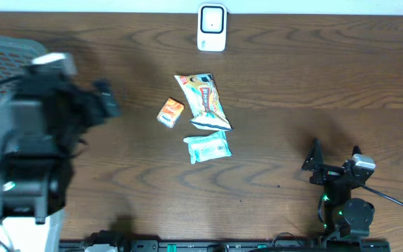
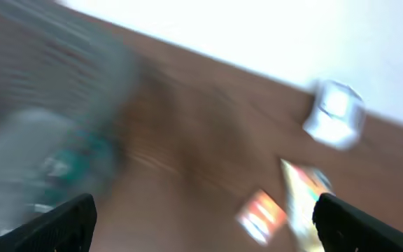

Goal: Scan the item barcode
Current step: 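Reach the left gripper into the basket and grasp the teal Listerine bottle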

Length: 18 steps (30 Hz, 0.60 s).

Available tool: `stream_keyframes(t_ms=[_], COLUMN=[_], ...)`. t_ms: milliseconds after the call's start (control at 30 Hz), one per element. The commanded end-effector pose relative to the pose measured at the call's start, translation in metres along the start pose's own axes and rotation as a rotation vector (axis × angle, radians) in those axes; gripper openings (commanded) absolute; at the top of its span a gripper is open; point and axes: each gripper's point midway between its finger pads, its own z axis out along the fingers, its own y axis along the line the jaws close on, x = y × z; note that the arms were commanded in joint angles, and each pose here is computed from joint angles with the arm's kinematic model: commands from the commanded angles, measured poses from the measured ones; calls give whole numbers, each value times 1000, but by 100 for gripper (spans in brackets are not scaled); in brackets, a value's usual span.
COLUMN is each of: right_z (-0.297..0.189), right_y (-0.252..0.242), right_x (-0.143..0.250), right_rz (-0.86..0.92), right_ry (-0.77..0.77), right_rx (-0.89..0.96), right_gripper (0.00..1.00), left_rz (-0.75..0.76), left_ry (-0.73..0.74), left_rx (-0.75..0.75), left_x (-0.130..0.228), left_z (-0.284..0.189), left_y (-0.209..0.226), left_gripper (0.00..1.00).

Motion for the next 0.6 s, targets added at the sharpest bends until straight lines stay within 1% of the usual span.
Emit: stream_keyframes(t_ms=[0,100,200,300,367,467,500,567], right_z=[0,0,0,0,0,0,0,0], right_y=[1,1,1,1,1,1,1,1], right_x=[1,1,1,1,1,1,1,1], right_rz=[7,7,7,7,7,7,7,7], right_ry=[2,2,2,2,2,2,2,2], right_rx=[-6,-6,-6,-6,-6,-6,-6,-6], right_gripper=[99,99,99,99,99,99,99,99], left_rz=[1,-63,-99,-142,-165,-186,-153,-26], left_ry=[-118,-155,-144,-119,-66,54,97,185], left_rx=[-241,-400,-519,-578,-592,-584,-558,-439], left_x=[-42,-57,-62,-62,-53,-30,-23,-12], left_z=[-22,-29,-23,-4,13,42,55,84], left_y=[72,128,182,217,231,243,244,237], left_gripper=[98,98,98,98,98,98,98,98])
